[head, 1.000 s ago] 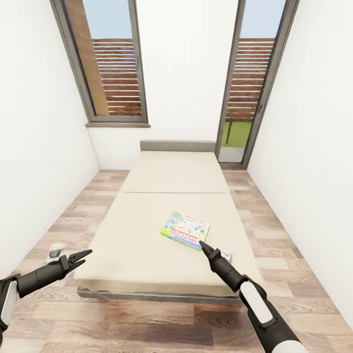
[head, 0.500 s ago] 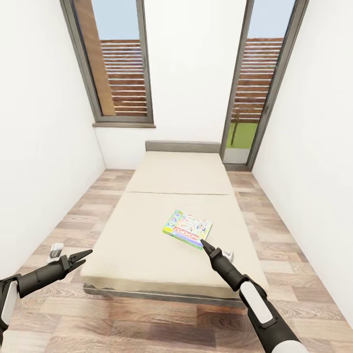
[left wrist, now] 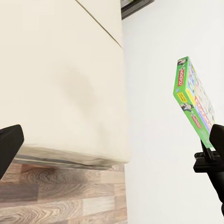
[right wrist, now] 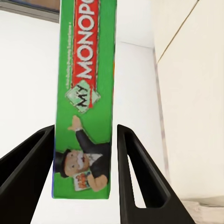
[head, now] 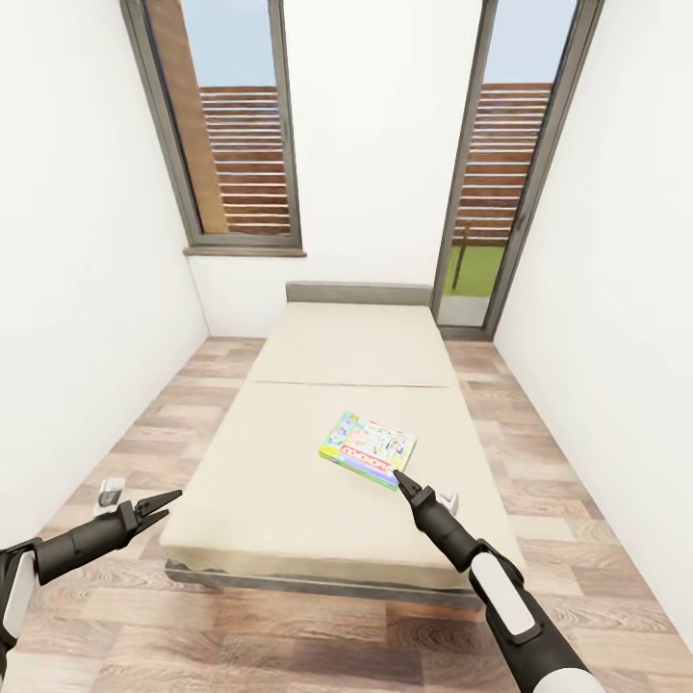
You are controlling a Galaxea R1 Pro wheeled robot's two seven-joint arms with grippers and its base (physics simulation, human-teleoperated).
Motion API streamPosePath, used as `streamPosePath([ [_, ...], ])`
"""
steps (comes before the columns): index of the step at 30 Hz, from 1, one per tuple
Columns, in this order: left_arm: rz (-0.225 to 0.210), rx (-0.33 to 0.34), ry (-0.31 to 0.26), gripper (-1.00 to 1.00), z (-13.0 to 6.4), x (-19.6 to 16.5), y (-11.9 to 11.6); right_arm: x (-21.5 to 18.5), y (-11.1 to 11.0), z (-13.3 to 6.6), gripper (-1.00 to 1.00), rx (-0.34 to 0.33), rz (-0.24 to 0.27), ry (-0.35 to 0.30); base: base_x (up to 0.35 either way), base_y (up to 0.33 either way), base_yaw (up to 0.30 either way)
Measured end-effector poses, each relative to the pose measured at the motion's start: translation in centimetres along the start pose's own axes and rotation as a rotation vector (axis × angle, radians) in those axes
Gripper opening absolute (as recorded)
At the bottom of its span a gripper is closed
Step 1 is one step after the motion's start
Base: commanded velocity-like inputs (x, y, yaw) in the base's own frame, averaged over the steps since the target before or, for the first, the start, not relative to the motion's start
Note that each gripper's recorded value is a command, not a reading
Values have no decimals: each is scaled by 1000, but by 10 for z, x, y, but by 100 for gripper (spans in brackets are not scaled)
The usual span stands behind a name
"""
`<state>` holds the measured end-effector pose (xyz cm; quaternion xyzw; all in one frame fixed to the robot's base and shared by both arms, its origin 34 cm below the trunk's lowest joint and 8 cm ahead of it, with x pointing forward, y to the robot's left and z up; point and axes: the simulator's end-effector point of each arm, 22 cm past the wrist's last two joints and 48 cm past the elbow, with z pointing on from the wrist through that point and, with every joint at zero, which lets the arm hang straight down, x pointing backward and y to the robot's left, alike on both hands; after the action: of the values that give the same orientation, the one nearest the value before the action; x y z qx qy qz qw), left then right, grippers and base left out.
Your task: Put all the toys in the child's room - the three board games (two on the bed and one on the table), the two jigsaw puzzles on the table, and the tennis ball on the table - inside the toy box on the table in the child's room.
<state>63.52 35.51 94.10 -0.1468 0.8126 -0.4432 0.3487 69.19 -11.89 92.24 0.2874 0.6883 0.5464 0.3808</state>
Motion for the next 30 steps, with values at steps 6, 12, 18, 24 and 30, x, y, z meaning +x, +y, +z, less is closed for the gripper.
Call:
streamPosePath([
  [6,5,5,-5,100,-5,-3,-8,-1,10,-2,-100,-7,-4,-2,0,0,0],
  [12,7,6,-6,100,-8,-4,-13,-1,15,-5,-100,-8,-7,-3,0,0,0],
  [18,6,6,-5,100,-11,-4,-17,0,20,-7,-100,-8,-7,-3,0,0,0],
  [24,7,6,-5,100,-15,-4,-20,0,23,-10,-100,-7,-8,-4,0,0,0],
  [30,6,7,-4,100,-15,-3,-21,0,25,-10,-100,-10,-8,-4,0,0,0],
])
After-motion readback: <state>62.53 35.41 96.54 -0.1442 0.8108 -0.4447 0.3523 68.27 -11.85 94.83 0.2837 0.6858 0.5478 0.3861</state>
